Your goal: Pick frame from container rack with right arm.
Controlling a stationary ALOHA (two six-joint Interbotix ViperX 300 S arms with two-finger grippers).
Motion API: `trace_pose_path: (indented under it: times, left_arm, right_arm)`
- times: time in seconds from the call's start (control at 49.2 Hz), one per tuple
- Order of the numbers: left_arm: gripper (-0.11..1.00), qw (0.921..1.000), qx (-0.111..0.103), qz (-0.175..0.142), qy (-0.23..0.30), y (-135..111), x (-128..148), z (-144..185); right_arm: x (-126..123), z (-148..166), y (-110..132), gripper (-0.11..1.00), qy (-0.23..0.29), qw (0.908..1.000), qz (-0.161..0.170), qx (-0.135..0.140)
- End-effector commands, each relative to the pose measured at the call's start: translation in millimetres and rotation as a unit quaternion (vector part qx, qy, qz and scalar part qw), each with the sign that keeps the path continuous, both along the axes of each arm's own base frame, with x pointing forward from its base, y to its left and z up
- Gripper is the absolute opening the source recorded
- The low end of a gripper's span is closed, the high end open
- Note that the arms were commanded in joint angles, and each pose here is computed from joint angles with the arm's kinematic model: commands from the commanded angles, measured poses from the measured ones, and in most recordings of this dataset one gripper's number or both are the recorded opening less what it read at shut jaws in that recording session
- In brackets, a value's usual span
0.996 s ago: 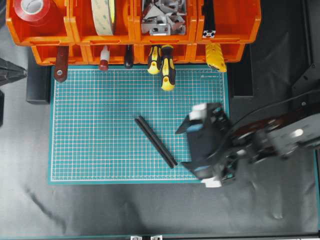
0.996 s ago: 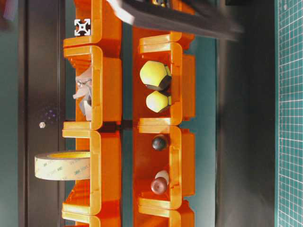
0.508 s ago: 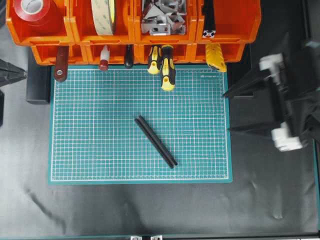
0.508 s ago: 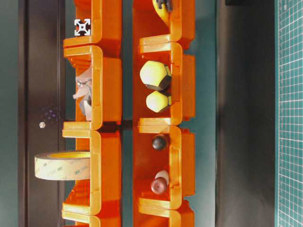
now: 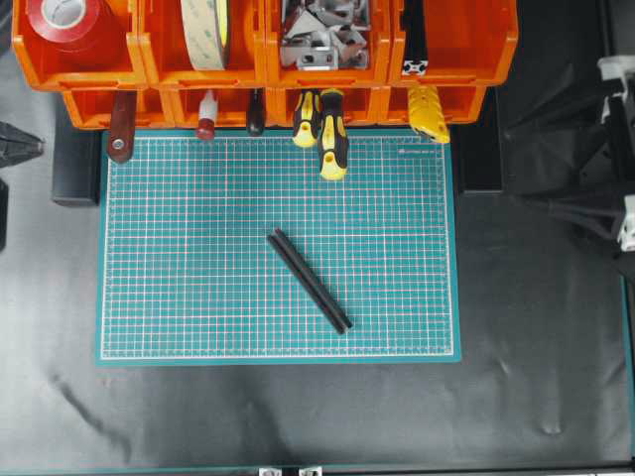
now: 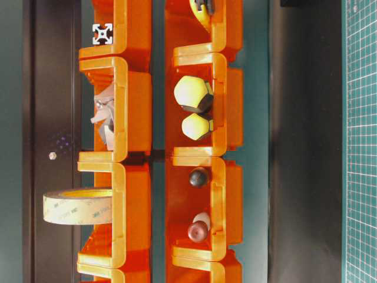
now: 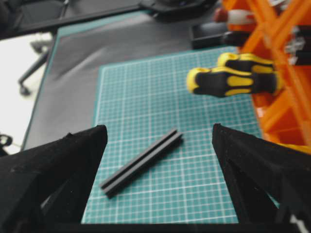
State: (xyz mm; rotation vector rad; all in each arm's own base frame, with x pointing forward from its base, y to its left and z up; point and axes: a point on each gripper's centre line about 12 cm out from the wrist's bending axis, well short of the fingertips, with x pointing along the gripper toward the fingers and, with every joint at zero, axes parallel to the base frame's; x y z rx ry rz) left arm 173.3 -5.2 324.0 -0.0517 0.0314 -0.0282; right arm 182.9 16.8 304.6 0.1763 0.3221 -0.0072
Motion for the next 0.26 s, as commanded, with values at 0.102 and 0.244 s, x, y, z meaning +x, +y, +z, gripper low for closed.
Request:
trace_pose_path:
  times: [0.102, 0.244]
  left_arm:
    - [0.0, 0.9999, 0.0, -0.001, -0.012, -0.2, -1.7, 5.9]
    - [0.0, 1.0, 0.0, -0.001, -0.009, -0.2, -1.6, 4.0]
  right_arm:
    - [-1.1, 6.8, -6.2, 0.83, -0.016, 0.9998, -0.014, 0.001]
    - [-1.8, 6.9, -10.9, 0.83, -0.017, 0.9995, -0.027, 0.0]
